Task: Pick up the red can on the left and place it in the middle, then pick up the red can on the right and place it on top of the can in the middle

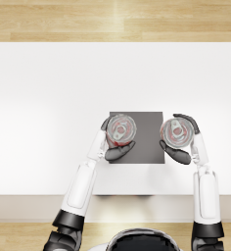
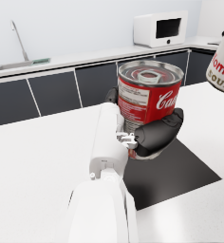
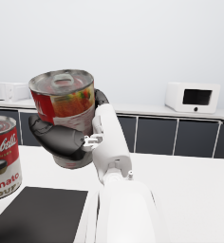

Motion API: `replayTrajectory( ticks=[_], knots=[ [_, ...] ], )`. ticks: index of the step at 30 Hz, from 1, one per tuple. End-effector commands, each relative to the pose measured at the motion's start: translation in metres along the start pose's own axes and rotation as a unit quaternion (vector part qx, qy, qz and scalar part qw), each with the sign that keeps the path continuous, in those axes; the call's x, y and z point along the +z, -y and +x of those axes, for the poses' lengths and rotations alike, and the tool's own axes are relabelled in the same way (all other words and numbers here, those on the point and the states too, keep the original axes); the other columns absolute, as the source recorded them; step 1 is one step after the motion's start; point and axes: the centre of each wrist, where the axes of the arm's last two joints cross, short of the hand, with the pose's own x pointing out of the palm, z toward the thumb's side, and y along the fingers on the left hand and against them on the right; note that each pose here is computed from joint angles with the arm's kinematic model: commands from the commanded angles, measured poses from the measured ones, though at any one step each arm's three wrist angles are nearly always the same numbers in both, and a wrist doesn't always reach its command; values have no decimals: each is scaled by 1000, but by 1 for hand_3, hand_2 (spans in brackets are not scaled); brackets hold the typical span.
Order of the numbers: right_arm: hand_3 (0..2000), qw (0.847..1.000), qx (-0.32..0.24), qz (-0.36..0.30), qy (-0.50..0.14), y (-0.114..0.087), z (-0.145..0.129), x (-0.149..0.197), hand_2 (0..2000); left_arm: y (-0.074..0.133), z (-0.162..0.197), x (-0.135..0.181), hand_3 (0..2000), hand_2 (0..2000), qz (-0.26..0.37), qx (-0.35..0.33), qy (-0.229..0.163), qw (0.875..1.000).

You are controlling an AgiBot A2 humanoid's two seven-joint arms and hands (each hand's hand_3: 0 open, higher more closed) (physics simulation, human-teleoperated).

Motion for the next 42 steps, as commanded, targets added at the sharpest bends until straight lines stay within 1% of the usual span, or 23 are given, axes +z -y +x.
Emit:
replayTrajectory(
  ticks=[1,3,6,7,10,11,12,14,15,16,17,19,20,21,22,24,25,27,30,32,38,39,42],
  knots=[
    [1520,1000,1,-28,-3,9,0,14,2000,-19,28,-1,1520,2000,25,-47,-6,999],
    [1520,999,3,-33,-2,11,2,17,2000,-24,40,-6,1520,2000,59,-64,-5,996],
    [1520,999,10,-48,-1,13,6,24,2000,-31,47,-16,1520,2000,68,-64,-3,996],
    [1520,998,11,-54,-1,14,7,27,2000,-34,47,-19,1520,2000,66,-101,-51,991],
    [1520,997,16,-80,-3,18,11,41,2000,-40,50,-28,1520,2000,61,-98,-51,992],
    [1520,996,15,-86,-2,19,12,43,2000,-41,50,-29,1520,2000,62,-85,-34,994],
    [1520,996,15,-91,-2,21,12,46,2000,-40,50,-32,1520,2000,57,-106,-51,991],
    [1520,995,19,-97,0,25,14,49,2000,-40,49,-36,1520,2000,52,-96,-37,993],
    [1520,995,21,-100,1,27,16,50,2000,-40,48,-40,1520,2000,44,-112,-53,991],
    [1520,994,21,-103,2,29,16,52,2000,-39,47,-41,1520,2000,43,-100,-36,993],
    [1520,994,24,-107,3,31,18,54,2000,-39,46,-44,1520,2000,37,-114,-55,991],
    [1520,994,26,-110,4,33,20,55,2000,-38,46,-45,1520,2000,36,-100,-35,994],
    [1520,993,28,-112,5,34,21,56,2000,-39,44,-47,1520,2000,31,-117,-56,991],
    [1520,993,31,-115,6,35,22,58,2000,-38,44,-49,1193,639,29,-100,-36,994],
    [1520,993,34,-117,6,36,24,59,2000,-37,44,-47,867,0,32,-100,-33,994],
    [1520,992,40,-122,9,39,28,61,2000,-34,46,-48,213,0,36,-95,-33,994],
    [1520,991,44,-127,10,41,31,64,2000,-31,45,-47,0,0,39,-86,-33,995],
    [1520,988,54,-142,10,41,37,72,2000,-23,43,-42,0,0,45,-71,-30,996],
    [1520,986,63,-152,13,42,43,77,2000,-13,40,-28,0,0,0,-55,-28,998],
    [1520,985,68,-155,15,42,46,78,2000,-1,37,-14,0,0,-5,-49,-26,998],
    [1520,996,80,-21,14,48,57,76,2000,40,11,43,0,0,77,-10,-25,997],
    [1520,996,92,-8,11,48,60,75,2000,44,4,50,0,0,89,3,-25,996],
    [1520,997,66,15,24,53,67,76,2000,59,-20,64,0,0,113,52,-30,992]
  ],
)
